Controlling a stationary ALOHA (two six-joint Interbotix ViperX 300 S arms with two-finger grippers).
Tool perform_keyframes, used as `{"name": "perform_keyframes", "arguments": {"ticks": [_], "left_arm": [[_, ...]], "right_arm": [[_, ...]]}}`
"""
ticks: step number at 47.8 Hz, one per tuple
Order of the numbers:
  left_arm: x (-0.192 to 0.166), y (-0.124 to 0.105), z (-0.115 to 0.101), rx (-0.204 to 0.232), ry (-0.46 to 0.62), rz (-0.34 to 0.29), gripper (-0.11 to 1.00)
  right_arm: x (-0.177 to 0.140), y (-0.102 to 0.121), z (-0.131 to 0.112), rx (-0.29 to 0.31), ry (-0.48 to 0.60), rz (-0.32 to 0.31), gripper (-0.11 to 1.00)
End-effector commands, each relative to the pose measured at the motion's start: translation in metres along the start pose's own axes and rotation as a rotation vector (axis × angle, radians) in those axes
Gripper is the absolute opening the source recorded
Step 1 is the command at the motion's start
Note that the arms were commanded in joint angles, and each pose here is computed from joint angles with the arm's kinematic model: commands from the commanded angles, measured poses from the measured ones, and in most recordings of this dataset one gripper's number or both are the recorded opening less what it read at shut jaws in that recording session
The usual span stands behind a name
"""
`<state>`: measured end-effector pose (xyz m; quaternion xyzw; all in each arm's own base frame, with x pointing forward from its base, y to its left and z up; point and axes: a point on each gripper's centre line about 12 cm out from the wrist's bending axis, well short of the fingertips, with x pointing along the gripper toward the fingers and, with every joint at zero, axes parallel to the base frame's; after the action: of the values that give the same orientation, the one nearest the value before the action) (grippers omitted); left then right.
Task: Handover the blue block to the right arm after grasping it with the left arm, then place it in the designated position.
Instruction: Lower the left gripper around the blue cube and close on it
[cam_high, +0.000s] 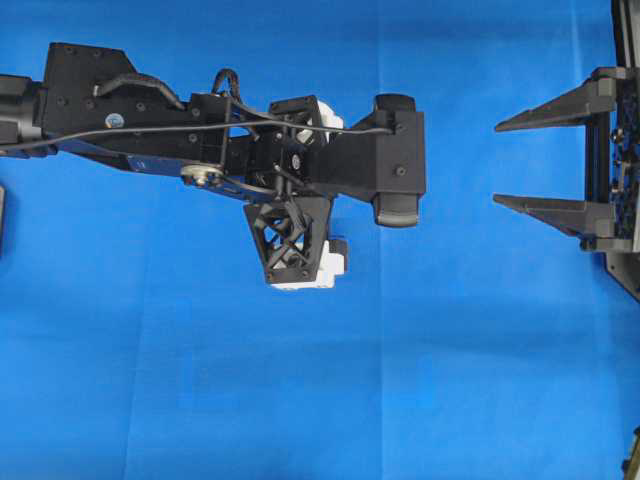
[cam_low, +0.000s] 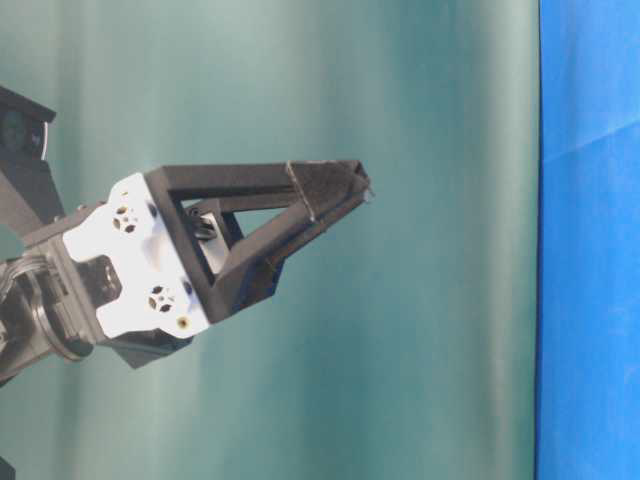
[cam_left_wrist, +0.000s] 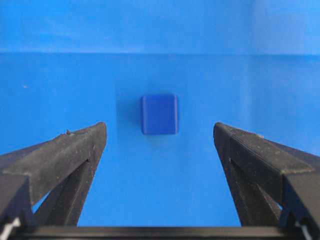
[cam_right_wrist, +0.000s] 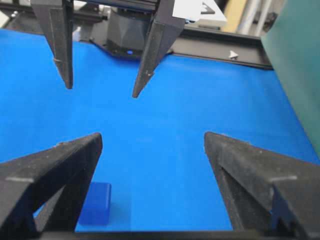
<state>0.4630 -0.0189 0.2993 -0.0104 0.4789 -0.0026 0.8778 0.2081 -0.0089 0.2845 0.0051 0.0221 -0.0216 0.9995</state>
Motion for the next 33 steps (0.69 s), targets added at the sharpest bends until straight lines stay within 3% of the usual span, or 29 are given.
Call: {"name": "perform_keyframes", "arguments": {"ticks": [1,23,33], "left_arm": [[-0.012,-0.002,0.007,0.003,-0.040,-0.003,0.91],[-0.004,-0.002,0.002,0.002,-0.038,-0.004,0.91],[0.023,-0.004,-0.011,-0.015,-0.021,-0.006,0.91]], "right_arm": [[0.003,0.000,0.011,0.006,-0.026,-0.002,0.95],[0.004,0.000,0.009,0.006,-0.015,-0.002,0.95],[0.005,0.000,0.008,0.006,-0.014,-0.002,0.95]]}}
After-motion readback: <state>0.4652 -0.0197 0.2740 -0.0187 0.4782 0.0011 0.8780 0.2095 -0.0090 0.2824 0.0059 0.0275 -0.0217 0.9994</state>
